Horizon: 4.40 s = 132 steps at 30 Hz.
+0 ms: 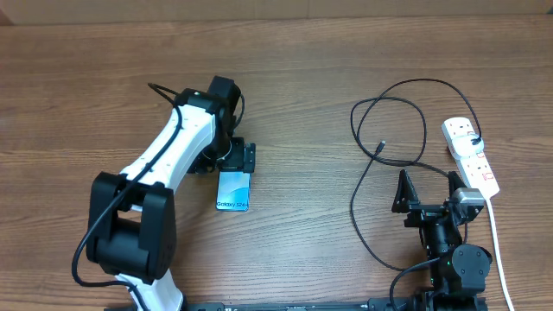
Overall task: Plug charger to phone and switch on socket
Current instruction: 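Move the left gripper over the blue smartphone and lower onto it, then close the left gripper on the phone's edge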
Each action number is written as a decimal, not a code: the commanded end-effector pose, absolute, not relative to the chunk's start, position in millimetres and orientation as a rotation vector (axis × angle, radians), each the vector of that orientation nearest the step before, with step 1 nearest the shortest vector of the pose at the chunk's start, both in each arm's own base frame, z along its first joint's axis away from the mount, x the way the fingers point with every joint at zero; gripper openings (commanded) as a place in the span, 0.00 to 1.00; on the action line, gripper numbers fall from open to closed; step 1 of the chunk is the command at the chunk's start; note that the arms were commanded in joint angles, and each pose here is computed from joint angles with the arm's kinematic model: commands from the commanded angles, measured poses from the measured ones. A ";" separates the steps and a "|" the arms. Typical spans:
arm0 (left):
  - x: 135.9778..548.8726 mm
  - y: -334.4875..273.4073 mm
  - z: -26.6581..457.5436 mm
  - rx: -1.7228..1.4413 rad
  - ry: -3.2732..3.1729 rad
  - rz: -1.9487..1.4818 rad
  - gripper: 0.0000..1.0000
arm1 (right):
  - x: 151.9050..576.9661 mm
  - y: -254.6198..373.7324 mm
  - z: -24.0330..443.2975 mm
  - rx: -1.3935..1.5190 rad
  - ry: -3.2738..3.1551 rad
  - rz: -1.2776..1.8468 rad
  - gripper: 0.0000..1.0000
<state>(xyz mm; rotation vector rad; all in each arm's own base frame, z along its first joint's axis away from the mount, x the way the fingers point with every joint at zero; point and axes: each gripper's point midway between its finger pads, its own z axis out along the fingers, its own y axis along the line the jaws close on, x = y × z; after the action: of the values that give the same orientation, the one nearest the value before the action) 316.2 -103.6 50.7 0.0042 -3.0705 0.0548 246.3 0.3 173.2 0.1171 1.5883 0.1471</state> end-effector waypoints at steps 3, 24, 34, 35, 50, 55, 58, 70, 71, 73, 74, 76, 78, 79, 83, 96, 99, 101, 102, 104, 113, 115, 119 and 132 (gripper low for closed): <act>316.0 -104.0 42.9 -0.002 -3.067 0.029 0.99 | 246.5 1.7 170.0 0.100 1.592 0.140 1.00; 314.7 -109.7 20.6 -0.047 -3.099 0.045 0.99 | 246.5 1.7 169.9 0.100 1.592 0.140 1.00; 317.1 -107.2 20.3 -0.088 -3.126 -0.058 0.99 | 246.5 1.7 169.9 0.100 1.592 0.140 1.00; 317.1 -107.2 20.3 -0.086 -3.126 -0.058 1.00 | 246.5 1.7 169.9 0.100 1.592 0.140 1.00; 314.2 -105.8 3.5 -0.072 -3.144 -0.051 0.99 | 246.5 1.7 169.9 0.100 1.592 0.140 1.00; 316.0 -111.1 2.9 -0.073 -3.151 -0.006 1.00 | 246.5 1.7 170.0 0.100 1.592 0.140 1.00; 315.1 -111.4 2.7 -0.073 -3.147 -0.002 1.00 | 246.5 1.7 169.9 0.100 1.592 0.140 1.00; 314.5 -111.3 2.4 -0.072 -3.146 -0.002 1.00 | 246.5 1.7 170.0 0.100 1.592 0.140 1.00; 314.4 -111.3 2.3 -0.071 -3.145 -0.002 1.00 | 246.5 1.7 170.0 0.100 1.592 0.140 1.00; 314.2 -111.2 2.2 -0.071 -3.145 -0.002 1.00 | 246.5 1.7 169.9 0.100 1.592 0.140 1.00; 313.9 -111.2 2.0 -0.071 -3.144 -0.002 1.00 | 246.5 1.7 169.8 0.100 1.593 0.140 1.00; 312.8 -110.8 1.2 -0.071 -3.141 -0.003 1.00 | 246.5 1.7 169.9 0.100 1.592 0.140 1.00; 309.8 -109.6 -1.1 -0.072 -3.133 -0.009 1.00 | 246.5 1.7 169.9 0.100 1.592 0.140 1.00; 308.1 -109.0 -2.5 -0.072 -3.129 -0.011 1.00 | 246.5 1.7 169.9 0.100 1.592 0.140 1.00; 300.9 -107.6 -11.5 -0.071 -3.119 -0.006 1.00 | 246.5 1.7 169.9 0.100 1.592 0.140 1.00; 295.4 -111.1 -19.3 -0.014 -3.113 0.040 0.85 | 246.5 1.7 169.9 0.100 1.592 0.140 1.00; 296.8 -111.4 -19.3 0.000 -3.118 0.042 0.80 | 246.5 1.7 169.9 0.100 1.592 0.140 1.00; 297.6 -111.7 -19.3 0.001 -3.121 0.044 0.78 | 246.5 1.7 169.9 0.100 1.592 0.140 1.00; 297.8 -111.8 -19.3 0.001 -3.122 0.045 0.77 | 246.5 1.7 169.9 0.100 1.592 0.140 1.00; 297.9 -111.7 -19.3 0.022 -3.122 0.043 0.77 | 246.5 1.7 169.9 0.100 1.592 0.140 1.00; 300.3 -109.9 -19.4 0.105 -3.131 0.027 0.67 | 246.5 1.7 169.9 0.100 1.592 0.140 1.00; 300.4 -110.0 -19.4 0.105 -3.132 0.027 0.66 | 246.5 1.7 169.9 0.100 1.592 0.140 1.00; 300.9 -110.2 -19.0 0.105 -3.133 0.028 0.66 | 246.5 1.7 169.9 0.100 1.592 0.140 1.00; 307.3 -111.7 -7.3 0.108 -3.132 0.026 0.66 | 246.5 1.7 169.9 0.100 1.592 0.140 1.00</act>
<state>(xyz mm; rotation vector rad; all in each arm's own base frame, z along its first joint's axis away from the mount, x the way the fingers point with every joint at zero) 312.8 -109.3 -0.5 0.0895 -3.1744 0.0261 246.3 0.3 173.0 0.1169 1.5891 0.1468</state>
